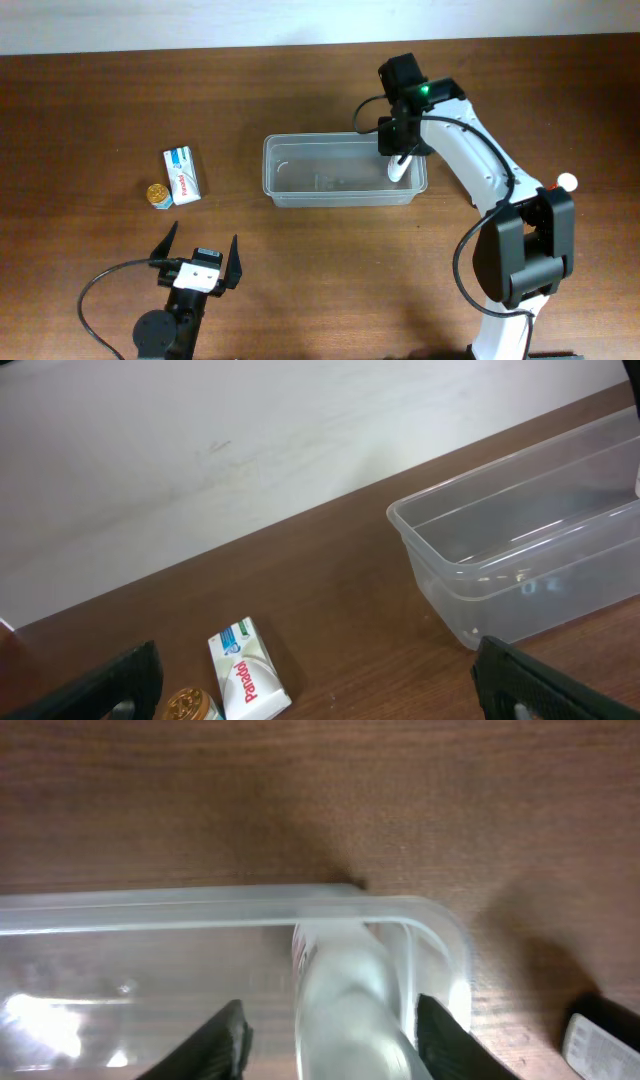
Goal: Pack container
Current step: 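Lower the spray bottle into the container and open the right gripper, then withdraw the right gripper toward the small black bottle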
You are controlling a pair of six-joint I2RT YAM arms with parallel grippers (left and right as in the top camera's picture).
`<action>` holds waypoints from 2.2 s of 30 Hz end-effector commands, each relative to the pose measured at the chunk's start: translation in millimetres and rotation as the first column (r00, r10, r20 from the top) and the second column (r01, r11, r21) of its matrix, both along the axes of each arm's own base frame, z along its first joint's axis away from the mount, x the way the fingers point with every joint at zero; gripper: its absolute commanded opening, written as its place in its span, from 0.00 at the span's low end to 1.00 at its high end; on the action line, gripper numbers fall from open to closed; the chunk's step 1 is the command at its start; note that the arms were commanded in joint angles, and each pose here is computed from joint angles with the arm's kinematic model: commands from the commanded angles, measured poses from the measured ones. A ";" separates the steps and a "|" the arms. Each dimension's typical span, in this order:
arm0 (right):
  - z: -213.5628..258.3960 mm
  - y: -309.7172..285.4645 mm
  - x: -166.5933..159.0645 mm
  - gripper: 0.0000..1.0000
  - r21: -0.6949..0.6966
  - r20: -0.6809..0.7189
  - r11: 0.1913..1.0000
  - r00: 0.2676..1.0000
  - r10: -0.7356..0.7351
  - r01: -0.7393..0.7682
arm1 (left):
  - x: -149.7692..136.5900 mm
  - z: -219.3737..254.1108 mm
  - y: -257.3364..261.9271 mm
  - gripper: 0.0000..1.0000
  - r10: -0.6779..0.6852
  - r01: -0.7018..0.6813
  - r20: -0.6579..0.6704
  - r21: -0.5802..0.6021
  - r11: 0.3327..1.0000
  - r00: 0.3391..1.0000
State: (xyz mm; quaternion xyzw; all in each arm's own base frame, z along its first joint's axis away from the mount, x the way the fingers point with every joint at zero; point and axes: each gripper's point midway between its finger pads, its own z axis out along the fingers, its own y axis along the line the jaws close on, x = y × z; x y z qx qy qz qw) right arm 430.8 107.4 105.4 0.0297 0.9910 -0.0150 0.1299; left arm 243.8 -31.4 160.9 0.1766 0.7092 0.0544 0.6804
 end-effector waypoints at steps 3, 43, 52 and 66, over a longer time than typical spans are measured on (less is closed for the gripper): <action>65.4 5.3 15.8 0.52 0.005 0.110 0.999 0.993 0.031 -0.032 | 0.3 -1.3 2.4 0.99 0.013 -0.013 0.002 -0.005 1.000 1.000; 227.1 -221.0 -168.5 0.95 0.049 0.164 0.901 0.887 -0.432 0.430 | 0.3 -1.3 2.4 0.99 0.013 -0.013 0.002 -0.005 1.000 1.000; 154.1 -254.2 -184.4 0.96 0.046 0.030 0.834 0.834 -0.551 0.549 | 0.3 -1.3 2.4 1.00 0.013 -0.013 0.002 -0.005 1.000 1.000; 95.8 -200.6 -144.4 0.93 0.264 0.034 0.938 0.970 -0.242 0.225 | 0.3 -1.3 2.3 0.99 0.012 -0.012 0.002 -0.005 1.000 1.000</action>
